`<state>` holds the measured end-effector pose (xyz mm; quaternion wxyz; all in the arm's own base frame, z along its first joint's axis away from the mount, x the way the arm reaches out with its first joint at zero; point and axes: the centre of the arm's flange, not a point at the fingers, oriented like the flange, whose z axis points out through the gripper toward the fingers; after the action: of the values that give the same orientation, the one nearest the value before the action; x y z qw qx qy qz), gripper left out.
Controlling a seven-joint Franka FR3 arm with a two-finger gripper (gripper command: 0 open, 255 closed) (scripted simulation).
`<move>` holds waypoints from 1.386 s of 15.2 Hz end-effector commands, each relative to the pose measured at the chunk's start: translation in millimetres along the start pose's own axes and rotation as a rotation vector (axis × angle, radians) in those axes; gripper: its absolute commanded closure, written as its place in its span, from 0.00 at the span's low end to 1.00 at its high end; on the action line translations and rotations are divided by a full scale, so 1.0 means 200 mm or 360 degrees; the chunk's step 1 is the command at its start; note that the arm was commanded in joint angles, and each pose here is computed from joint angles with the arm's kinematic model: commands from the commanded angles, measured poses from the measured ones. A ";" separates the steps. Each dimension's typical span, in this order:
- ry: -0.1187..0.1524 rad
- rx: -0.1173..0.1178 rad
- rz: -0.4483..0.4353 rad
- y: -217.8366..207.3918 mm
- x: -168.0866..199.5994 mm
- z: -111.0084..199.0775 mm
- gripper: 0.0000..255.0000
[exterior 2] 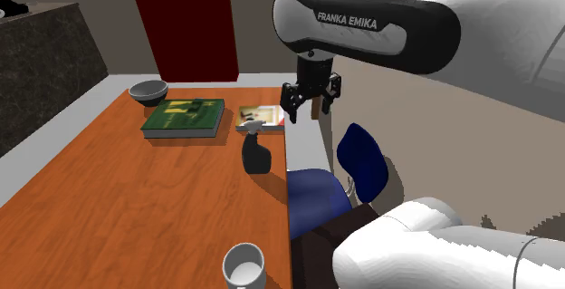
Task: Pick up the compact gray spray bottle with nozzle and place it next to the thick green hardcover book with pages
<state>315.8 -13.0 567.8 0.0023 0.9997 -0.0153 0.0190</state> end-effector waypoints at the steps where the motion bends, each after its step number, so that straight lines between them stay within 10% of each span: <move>1: 0.0000 0.0000 0.0000 0.00 0.00 0.00 0.00; 21: 0.0611 0.0460 -0.1520 0.17 0.65 1.07 0.00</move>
<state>443.3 -53.2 371.5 -0.1226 0.8799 0.4183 0.1893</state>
